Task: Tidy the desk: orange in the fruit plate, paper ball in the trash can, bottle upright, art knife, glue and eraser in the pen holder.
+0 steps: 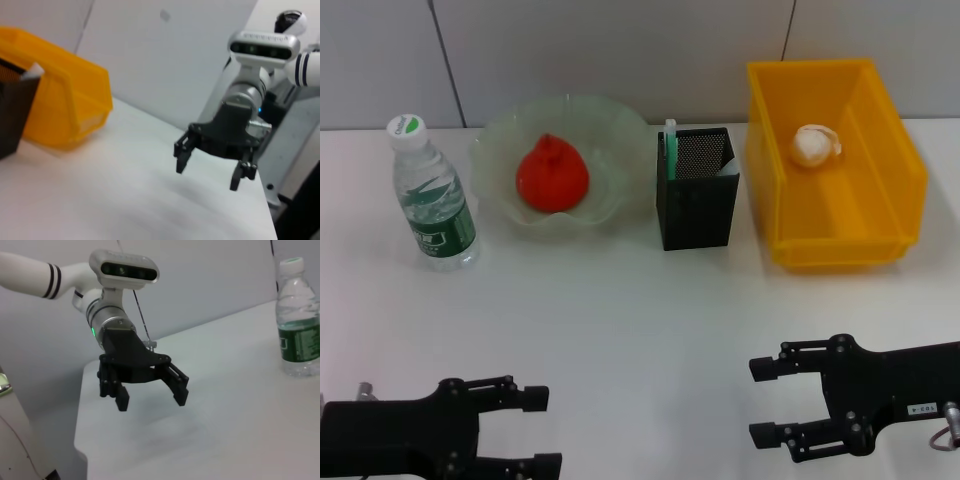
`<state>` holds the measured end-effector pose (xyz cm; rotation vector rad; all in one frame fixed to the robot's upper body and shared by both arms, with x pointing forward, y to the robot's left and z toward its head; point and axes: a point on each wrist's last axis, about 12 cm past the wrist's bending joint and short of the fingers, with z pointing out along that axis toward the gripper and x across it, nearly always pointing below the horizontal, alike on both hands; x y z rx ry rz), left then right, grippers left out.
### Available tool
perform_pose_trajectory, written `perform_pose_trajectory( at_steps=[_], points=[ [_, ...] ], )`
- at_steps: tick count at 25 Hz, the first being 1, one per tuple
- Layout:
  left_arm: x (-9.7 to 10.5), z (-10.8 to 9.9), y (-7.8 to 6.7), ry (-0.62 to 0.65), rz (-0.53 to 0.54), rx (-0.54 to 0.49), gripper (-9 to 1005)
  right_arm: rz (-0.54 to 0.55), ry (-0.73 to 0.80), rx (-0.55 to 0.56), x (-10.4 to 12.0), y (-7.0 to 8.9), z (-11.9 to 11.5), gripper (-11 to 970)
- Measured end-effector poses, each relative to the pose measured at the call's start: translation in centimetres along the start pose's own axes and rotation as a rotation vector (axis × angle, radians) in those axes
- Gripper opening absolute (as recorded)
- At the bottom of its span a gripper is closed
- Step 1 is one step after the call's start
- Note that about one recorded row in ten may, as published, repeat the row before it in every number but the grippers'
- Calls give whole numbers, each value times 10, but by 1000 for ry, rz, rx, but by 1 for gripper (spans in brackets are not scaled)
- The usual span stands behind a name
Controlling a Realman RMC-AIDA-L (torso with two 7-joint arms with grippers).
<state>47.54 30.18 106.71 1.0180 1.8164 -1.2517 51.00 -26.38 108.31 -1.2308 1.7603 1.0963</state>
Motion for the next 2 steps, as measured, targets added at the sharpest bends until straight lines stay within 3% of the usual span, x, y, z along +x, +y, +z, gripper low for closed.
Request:
perform_pose_trajectory(
  at_steps=[2],
  points=[
    [0,2,0,8,-4,4,848,1,1,5,0,0,0,748]
  ],
)
